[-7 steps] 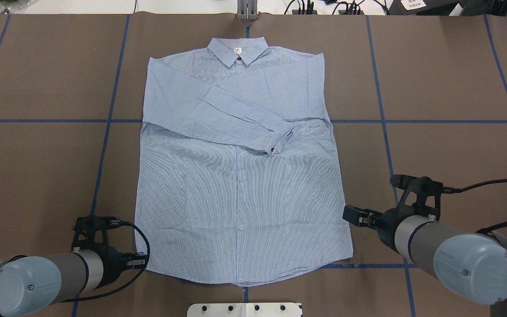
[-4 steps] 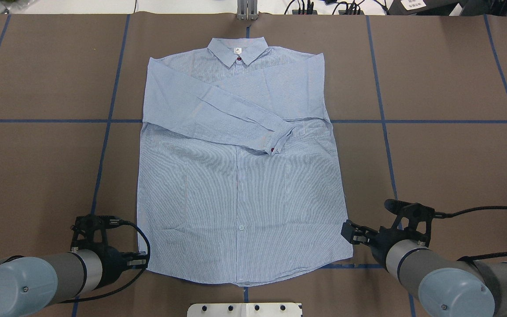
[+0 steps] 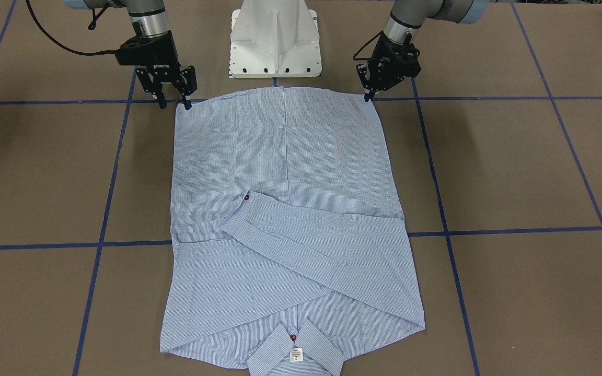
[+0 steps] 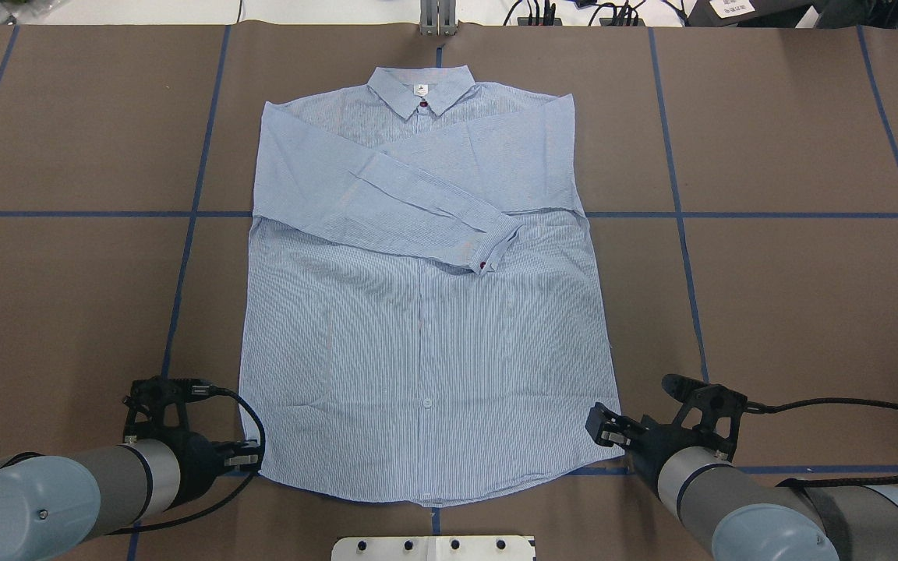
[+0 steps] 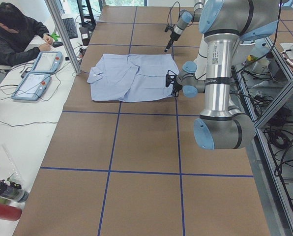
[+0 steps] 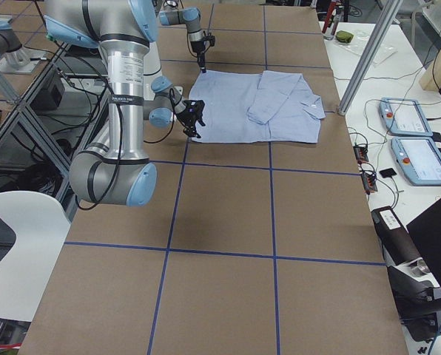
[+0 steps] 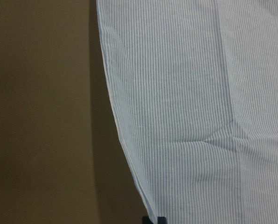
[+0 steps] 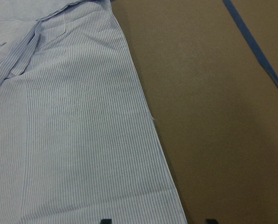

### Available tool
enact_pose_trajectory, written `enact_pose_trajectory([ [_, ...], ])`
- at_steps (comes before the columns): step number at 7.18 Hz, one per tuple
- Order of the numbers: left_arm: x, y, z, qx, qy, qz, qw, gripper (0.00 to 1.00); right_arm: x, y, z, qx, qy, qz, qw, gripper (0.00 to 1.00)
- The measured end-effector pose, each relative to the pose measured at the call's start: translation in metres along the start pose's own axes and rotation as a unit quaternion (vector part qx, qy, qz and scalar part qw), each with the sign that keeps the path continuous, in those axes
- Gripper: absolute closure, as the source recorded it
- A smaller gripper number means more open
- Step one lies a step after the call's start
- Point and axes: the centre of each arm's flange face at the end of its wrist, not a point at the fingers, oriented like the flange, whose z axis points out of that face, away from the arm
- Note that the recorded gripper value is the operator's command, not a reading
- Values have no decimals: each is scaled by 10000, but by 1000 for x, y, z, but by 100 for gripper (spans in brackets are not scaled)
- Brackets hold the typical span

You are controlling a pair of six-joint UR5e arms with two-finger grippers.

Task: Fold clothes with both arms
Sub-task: 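Position both grippers at the hem corners and close on the fabric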

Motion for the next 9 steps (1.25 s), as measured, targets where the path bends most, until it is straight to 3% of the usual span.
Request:
enact_pose_trajectory([
  [1, 0, 0, 0, 12, -1, 1, 10000, 100, 4, 7, 8, 32, -37, 26, 10000, 28],
  [3, 0, 0, 0, 19, -2, 1, 10000, 100, 12, 19, 17, 131, -73, -23, 9999, 40],
  [8, 2, -3, -5, 87, 36, -8, 10000, 100, 17, 40, 23, 130, 11, -109, 9999, 40],
  [9, 1, -3, -6, 94, 36, -8, 9999, 100, 19, 42, 24, 136, 80, -124, 9998, 44],
])
